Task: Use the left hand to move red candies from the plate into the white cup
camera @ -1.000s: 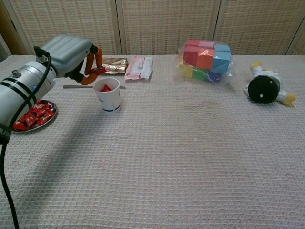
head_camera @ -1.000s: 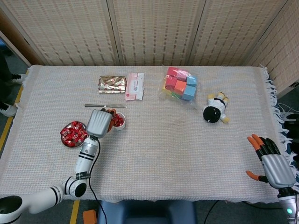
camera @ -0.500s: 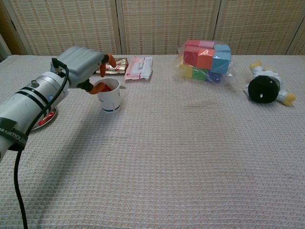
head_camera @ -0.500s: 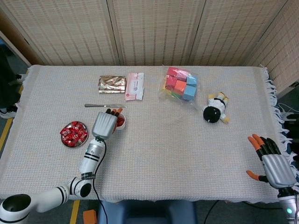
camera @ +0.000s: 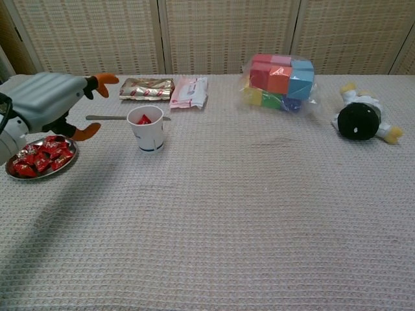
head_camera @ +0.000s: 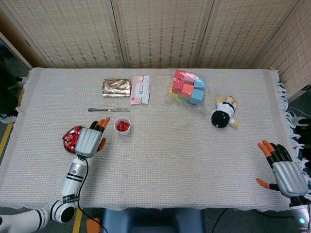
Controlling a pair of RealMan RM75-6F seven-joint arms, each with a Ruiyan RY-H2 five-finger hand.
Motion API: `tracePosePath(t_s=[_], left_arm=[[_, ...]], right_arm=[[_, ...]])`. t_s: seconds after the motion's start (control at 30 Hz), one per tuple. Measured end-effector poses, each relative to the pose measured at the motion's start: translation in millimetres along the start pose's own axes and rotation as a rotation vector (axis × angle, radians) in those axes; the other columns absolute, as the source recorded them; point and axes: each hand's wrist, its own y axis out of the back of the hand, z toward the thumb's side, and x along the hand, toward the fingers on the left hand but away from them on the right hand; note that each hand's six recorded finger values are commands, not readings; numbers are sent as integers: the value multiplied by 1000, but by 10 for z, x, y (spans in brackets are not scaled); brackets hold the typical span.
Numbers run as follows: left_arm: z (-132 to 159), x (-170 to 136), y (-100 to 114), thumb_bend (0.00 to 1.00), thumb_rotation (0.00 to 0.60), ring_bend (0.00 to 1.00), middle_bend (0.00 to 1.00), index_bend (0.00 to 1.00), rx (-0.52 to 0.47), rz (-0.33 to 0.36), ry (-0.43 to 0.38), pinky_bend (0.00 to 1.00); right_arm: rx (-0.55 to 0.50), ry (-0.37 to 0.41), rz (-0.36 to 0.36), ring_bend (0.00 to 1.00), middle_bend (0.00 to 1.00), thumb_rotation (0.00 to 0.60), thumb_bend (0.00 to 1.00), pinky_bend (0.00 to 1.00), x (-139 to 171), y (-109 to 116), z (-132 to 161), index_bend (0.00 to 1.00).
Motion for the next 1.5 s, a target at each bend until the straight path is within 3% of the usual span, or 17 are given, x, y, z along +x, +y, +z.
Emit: tracePosePath(t_s=[0.2, 0.43, 0.63, 0.9, 1.13, 1.5], left_arm=[[-634, -343, -411, 411, 600, 151, 75, 13, 39, -192, 140, 1000], [-960, -391, -635, 413, 600, 156, 80, 24, 124, -270, 197, 1000], [-1005, -347, -727, 412, 600, 256, 145, 85, 165, -300, 212, 1000], [-992, -292, -698, 413, 600, 394, 271, 217, 177, -302, 207, 1000], [-1022, -250, -709, 415, 600, 416, 320, 294, 201, -337, 209, 1000], [-1026, -225, -653, 415, 600, 543, 461, 446, 251, -339, 204, 1000]], right_arm=[[2, 30, 8, 0, 0, 600, 52, 0, 15, -26, 76, 0], [3, 33, 8, 0, 0, 600, 52, 0, 28, -26, 84, 0], [3, 28, 7, 0, 0, 600, 53, 0, 37, -22, 70, 0], [4, 24, 9, 0, 0, 600, 52, 0, 28, -26, 62, 0], [7, 23, 12, 0, 0, 600, 53, 0, 22, -33, 66, 0], [10, 23, 15, 0, 0, 600, 53, 0, 22, -40, 71, 0]])
